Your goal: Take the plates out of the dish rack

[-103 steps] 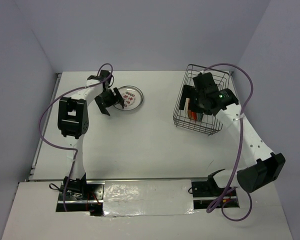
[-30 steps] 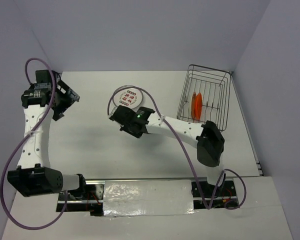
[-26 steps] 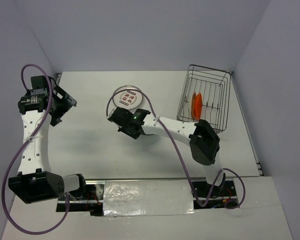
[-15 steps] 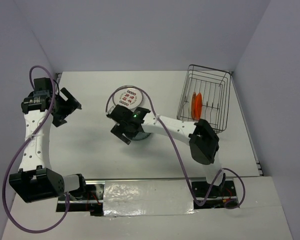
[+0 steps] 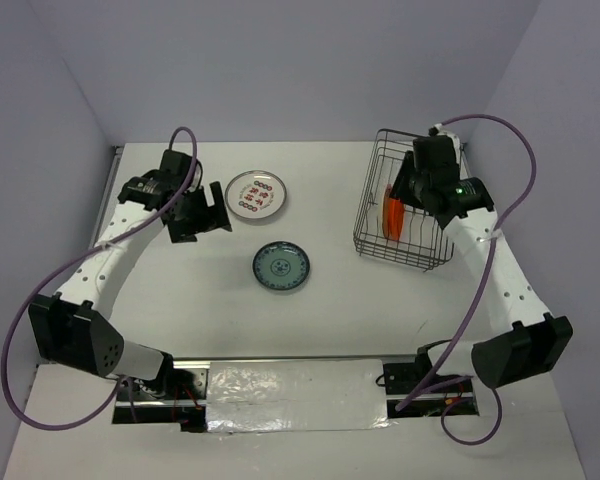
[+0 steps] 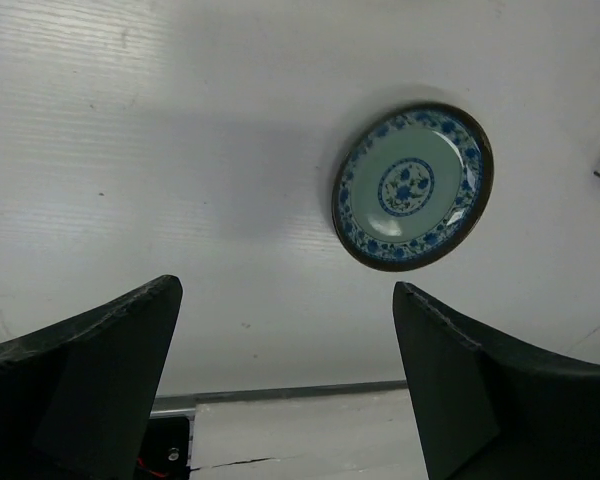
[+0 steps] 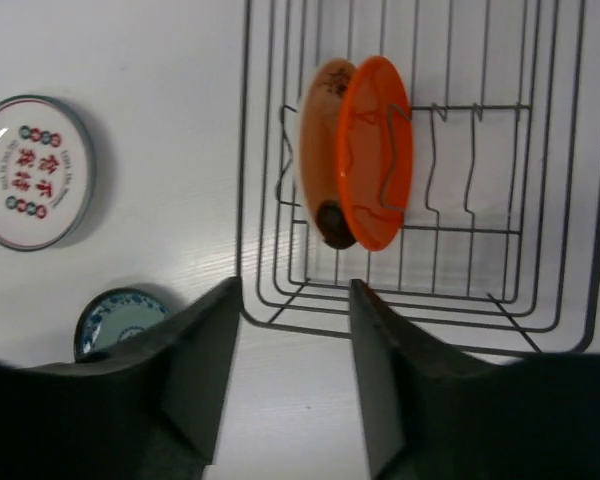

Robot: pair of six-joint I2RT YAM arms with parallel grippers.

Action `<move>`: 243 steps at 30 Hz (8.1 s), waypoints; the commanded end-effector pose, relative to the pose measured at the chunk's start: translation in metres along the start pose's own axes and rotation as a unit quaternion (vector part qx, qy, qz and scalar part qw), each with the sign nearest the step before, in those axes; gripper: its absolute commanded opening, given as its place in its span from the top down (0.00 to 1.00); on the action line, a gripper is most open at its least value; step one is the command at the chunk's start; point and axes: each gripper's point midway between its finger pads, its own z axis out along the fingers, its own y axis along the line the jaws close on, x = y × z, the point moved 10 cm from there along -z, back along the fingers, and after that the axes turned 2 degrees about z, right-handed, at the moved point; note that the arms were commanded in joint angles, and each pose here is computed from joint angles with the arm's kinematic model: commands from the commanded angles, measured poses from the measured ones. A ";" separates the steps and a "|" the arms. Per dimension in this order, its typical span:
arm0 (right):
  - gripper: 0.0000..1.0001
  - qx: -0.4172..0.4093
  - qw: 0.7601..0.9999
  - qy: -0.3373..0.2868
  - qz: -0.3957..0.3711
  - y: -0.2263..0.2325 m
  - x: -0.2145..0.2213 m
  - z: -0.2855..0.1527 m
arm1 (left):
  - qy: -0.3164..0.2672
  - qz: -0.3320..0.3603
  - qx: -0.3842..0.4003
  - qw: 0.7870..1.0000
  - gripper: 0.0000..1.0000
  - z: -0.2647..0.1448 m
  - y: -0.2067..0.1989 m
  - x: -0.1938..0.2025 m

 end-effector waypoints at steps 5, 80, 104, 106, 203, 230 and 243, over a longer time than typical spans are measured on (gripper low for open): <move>0.54 0.018 0.998 0.060 0.032 -0.036 0.000 0.044 | 0.010 0.034 0.018 0.999 0.00 0.011 -0.020 0.002; 0.02 -0.246 0.776 0.192 -0.548 0.218 0.218 0.004 | -0.052 -0.216 -0.171 0.960 0.00 0.004 0.131 0.016; 0.32 0.022 0.997 0.074 -0.003 0.007 -0.014 0.079 | -0.049 0.039 -0.018 0.998 0.01 0.000 0.006 -0.002; 0.36 0.021 0.997 0.079 -0.004 0.007 -0.014 0.087 | -0.039 0.055 -0.006 0.998 0.01 0.001 -0.002 0.000; 0.28 -0.109 0.956 0.253 -0.099 0.119 0.219 0.083 | -0.037 -0.024 -0.099 0.994 0.00 -0.002 0.065 0.008; 0.03 -0.104 0.979 0.118 -0.132 0.116 0.122 0.010 | -0.073 -0.009 -0.132 0.989 0.00 -0.027 0.064 -0.009; 0.00 -0.047 0.993 -0.095 -0.041 -0.020 0.013 -0.175 | -0.306 -0.012 -0.134 0.942 0.01 -0.157 0.045 -0.032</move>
